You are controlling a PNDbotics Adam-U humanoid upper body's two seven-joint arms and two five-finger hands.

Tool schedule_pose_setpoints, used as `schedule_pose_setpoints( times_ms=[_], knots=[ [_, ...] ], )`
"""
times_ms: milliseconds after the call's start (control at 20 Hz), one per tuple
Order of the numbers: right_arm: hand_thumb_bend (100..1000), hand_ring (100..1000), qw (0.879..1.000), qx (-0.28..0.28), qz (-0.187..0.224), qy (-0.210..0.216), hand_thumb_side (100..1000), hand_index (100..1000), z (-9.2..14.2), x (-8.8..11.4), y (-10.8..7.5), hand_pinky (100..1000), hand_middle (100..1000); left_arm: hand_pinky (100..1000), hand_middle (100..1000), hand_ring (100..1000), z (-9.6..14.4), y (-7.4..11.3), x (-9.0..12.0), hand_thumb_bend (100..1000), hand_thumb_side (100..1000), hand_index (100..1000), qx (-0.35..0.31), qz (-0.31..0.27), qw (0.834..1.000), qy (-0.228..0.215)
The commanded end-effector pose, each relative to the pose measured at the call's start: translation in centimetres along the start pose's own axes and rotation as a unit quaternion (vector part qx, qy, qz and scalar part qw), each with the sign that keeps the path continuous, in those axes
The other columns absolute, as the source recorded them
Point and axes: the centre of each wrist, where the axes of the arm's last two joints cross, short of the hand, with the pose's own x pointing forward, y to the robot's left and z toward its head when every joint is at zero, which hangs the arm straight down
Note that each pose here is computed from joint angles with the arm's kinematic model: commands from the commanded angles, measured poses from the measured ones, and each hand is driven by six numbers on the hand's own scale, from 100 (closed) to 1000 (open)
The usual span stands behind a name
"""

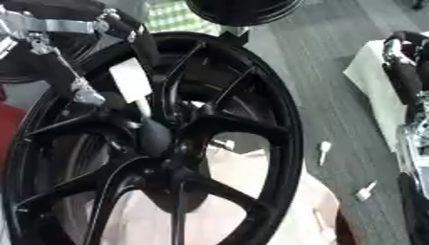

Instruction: Pull the pin out of the wheel hub.

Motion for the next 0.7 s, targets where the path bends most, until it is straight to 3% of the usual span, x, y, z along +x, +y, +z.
schedule_pose_setpoints(
  times_ms=[50, 450, 700],
  knots=[
    [100, 860, 1.000, 0.001, 0.011, -0.027, 545, 773, -0.63, 1.35, -0.53, 881, 582, 829, 761, 836, 1.20, 0.99, -0.37, 420, 132, 809, -0.112, -0.100, 0.986, -0.065],
    [100, 860, 1.000, 0.008, 0.011, -0.027, 545, 773, -0.58, 1.38, -0.34, 882, 582, 826, 745, 826, 1.61, 0.93, -1.02, 362, 151, 797, -0.111, -0.099, 0.988, -0.051],
    [100, 861, 0.999, 0.012, 0.012, -0.027, 545, 774, -0.55, 1.35, -0.22, 882, 582, 807, 699, 803, 1.47, 1.11, -0.99, 249, 164, 783, -0.100, -0.086, 0.990, -0.055]
  ],
)
